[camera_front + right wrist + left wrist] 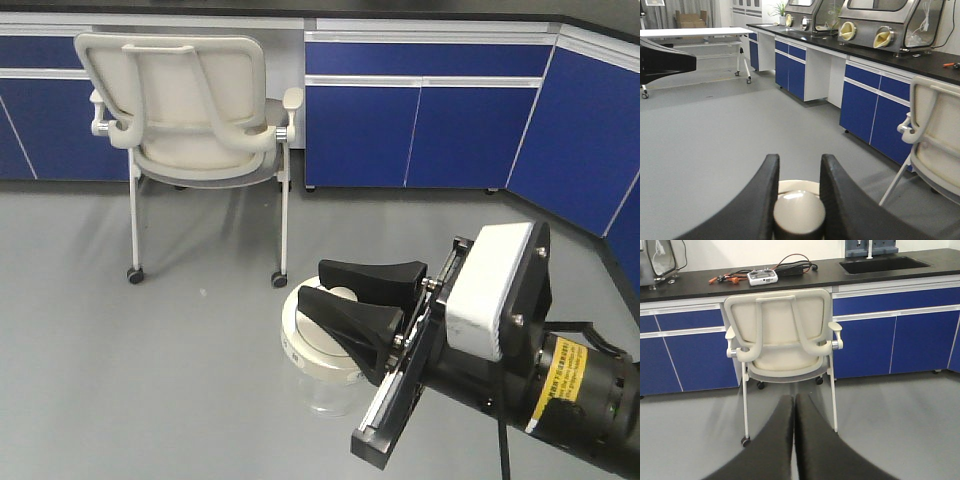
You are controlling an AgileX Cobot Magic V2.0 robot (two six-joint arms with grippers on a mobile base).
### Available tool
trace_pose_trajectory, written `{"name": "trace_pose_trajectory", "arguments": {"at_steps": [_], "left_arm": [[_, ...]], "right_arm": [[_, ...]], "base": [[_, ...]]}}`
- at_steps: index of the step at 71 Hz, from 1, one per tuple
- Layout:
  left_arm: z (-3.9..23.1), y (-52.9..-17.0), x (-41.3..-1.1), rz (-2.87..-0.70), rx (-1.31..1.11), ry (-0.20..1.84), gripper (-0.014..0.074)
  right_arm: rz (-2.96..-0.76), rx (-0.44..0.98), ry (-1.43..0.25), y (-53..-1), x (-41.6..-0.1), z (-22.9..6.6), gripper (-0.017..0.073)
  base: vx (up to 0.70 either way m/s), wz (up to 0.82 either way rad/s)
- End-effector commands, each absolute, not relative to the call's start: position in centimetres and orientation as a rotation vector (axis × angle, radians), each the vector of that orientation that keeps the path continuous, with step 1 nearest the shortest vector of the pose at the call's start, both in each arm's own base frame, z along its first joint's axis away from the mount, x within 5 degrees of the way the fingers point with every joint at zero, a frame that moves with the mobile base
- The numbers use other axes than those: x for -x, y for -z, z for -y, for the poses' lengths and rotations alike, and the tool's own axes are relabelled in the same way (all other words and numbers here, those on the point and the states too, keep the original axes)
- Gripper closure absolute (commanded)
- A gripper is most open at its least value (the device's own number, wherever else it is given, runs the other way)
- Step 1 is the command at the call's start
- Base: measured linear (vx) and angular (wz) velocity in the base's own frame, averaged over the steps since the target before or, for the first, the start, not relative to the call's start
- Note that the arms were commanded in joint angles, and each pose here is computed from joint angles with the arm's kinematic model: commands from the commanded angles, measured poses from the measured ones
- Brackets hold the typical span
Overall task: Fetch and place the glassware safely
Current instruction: 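Drive the base away from the bench carrying the jar in the right gripper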
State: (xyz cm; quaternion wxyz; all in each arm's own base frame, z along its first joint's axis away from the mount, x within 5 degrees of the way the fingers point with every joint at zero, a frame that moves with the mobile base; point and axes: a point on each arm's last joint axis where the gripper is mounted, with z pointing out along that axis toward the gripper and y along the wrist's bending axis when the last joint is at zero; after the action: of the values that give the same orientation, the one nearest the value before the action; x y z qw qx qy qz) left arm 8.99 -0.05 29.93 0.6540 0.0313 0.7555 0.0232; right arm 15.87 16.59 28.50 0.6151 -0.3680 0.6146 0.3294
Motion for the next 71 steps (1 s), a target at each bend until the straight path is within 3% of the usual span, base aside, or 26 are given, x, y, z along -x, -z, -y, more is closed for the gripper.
{"name": "trace_pose_trajectory", "arguments": {"at_steps": [1, 31, 71], "left_arm": [[0.12, -31.31, -9.1, -1.628, -0.063, -0.04, 0.0601], [0.12, -31.31, -9.1, -1.628, -0.063, -0.04, 0.0601], [0.12, -31.31, -9.1, -1.628, -0.063, -0.04, 0.0601]], "right_arm": [[-1.284, 0.807, -0.819, -30.84, -15.49, -16.67, 0.0563], [-1.284, 0.807, -0.819, -30.84, -15.49, -16.67, 0.0563], [-1.284, 0.807, -0.82, -30.85, -15.49, -16.67, 0.0563]], "base": [[0.38, -0.04], [0.31, -0.24], [0.2, -0.68]]}}
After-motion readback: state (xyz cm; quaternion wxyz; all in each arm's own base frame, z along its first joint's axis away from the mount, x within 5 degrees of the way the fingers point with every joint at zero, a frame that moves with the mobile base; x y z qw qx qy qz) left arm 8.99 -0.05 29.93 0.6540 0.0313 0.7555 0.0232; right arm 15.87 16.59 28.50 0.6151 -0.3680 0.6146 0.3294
